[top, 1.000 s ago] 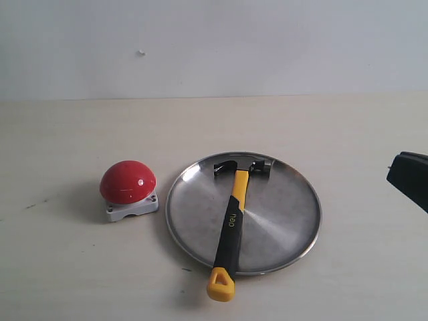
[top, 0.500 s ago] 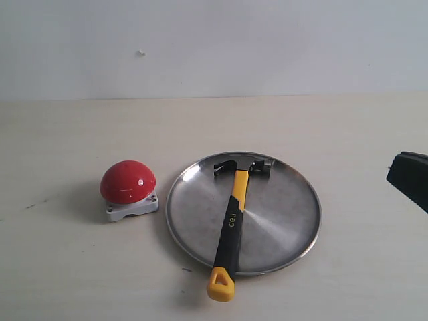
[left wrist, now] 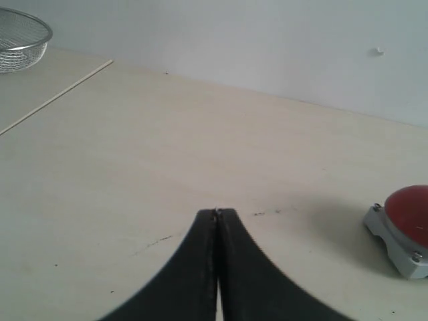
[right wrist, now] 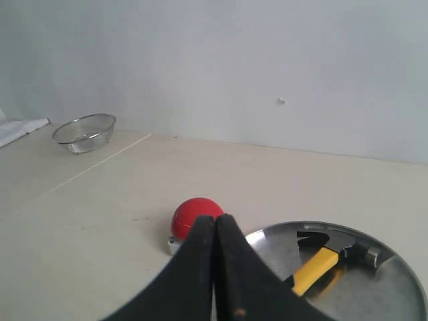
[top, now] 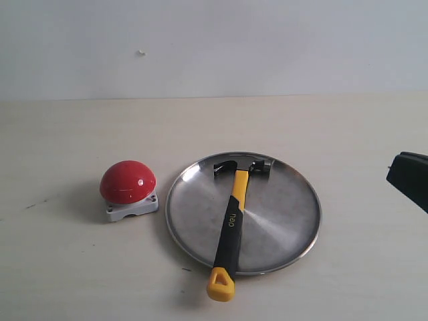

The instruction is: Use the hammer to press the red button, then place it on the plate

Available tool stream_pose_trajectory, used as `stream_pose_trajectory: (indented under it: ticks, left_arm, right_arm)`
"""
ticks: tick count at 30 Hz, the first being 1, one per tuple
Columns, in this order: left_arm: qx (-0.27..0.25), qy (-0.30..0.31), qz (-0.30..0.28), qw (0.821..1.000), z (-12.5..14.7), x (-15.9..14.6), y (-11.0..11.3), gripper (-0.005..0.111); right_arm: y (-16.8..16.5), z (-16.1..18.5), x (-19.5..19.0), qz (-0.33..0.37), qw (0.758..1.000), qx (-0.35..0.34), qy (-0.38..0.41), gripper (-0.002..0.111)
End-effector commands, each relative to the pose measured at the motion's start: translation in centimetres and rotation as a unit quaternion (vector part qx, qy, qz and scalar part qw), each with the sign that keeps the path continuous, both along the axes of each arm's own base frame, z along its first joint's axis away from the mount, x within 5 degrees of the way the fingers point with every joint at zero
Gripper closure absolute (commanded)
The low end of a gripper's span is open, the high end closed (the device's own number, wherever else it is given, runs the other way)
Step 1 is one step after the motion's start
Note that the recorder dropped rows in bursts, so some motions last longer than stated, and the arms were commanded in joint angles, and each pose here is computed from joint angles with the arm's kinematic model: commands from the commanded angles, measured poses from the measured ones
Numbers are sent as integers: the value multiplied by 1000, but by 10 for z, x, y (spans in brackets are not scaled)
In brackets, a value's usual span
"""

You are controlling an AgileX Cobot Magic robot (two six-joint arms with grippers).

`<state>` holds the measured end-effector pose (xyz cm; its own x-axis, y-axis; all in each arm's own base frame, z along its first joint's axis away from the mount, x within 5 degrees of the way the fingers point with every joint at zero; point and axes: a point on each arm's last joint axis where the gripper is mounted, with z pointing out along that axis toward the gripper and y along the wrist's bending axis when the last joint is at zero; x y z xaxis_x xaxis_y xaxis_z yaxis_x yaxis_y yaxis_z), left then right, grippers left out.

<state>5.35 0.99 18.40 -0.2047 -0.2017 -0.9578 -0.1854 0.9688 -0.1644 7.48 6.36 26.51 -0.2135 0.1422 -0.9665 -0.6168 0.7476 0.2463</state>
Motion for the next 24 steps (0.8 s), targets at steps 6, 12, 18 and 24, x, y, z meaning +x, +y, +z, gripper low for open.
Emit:
stream_pose_trajectory:
  ticks: [6, 12, 18, 24]
  left_arm:
    - [4, 18, 4, 1000, -3, -1, 1, 107]
    - [4, 18, 4, 1000, -3, -1, 1, 107]
    - [4, 18, 4, 1000, -3, -1, 1, 107]
    - [4, 18, 4, 1000, -3, -1, 1, 107]
  right_arm:
    - [1, -1, 0, 3, 1000, -5, -1, 108]
    - [1, -1, 0, 3, 1000, -5, -1, 108]
    - [1, -1, 0, 3, 1000, -5, -1, 108]
    - [0, -1, -1, 2, 1000, -3, -4, 108]
